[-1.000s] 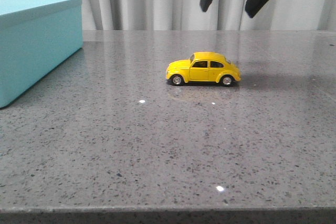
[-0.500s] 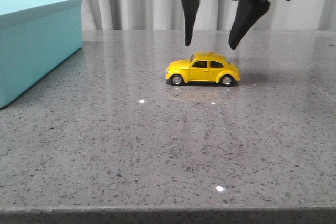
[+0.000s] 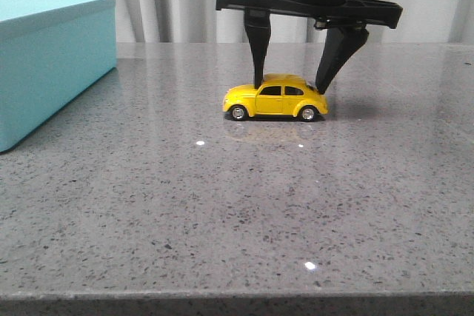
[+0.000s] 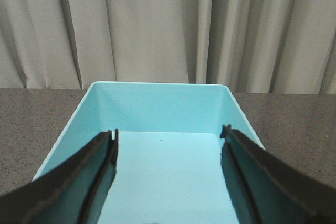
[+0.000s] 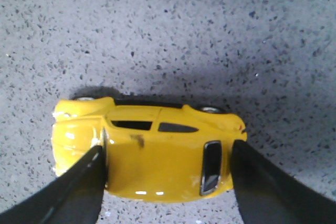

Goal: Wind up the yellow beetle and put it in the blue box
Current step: 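Drag the yellow car backward then toward the blue box with the right gripper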

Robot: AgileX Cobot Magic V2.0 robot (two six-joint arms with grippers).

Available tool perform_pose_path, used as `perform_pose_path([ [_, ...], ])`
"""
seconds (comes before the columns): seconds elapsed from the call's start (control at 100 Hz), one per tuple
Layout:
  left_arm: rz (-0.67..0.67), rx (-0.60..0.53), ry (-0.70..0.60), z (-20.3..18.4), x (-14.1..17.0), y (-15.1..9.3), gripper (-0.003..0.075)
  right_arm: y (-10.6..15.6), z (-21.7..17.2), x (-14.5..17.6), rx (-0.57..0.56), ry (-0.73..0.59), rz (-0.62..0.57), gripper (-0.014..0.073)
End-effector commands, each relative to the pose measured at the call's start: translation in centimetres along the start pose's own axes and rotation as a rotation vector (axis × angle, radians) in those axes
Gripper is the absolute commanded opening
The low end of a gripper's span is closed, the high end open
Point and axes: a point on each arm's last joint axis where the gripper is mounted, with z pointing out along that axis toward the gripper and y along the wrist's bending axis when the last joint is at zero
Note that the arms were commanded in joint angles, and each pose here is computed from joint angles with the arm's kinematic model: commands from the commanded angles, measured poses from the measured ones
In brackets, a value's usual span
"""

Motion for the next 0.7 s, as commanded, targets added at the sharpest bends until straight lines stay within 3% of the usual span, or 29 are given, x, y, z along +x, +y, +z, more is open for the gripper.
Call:
perform_pose_path([
  [0.0, -0.007, 0.005, -0.102, 0.0, -1.8, -0.1, 0.0421, 0.0, -2.2, -0.5, -0.014, -0.081, -0.016, 0.0499],
  [0.28, -0.007, 0.005, -0.097, 0.0, -1.7, -0.1, 0.0421, -2.7, -2.7, -0.8, 0.184, -0.05, -0.036, 0.0499],
  [0.69, -0.007, 0.005, -0.095, 0.0, -1.7, -0.1, 0.0421, -6.7, -4.3, -1.5, 0.244, -0.015, 0.018, 0.0496],
])
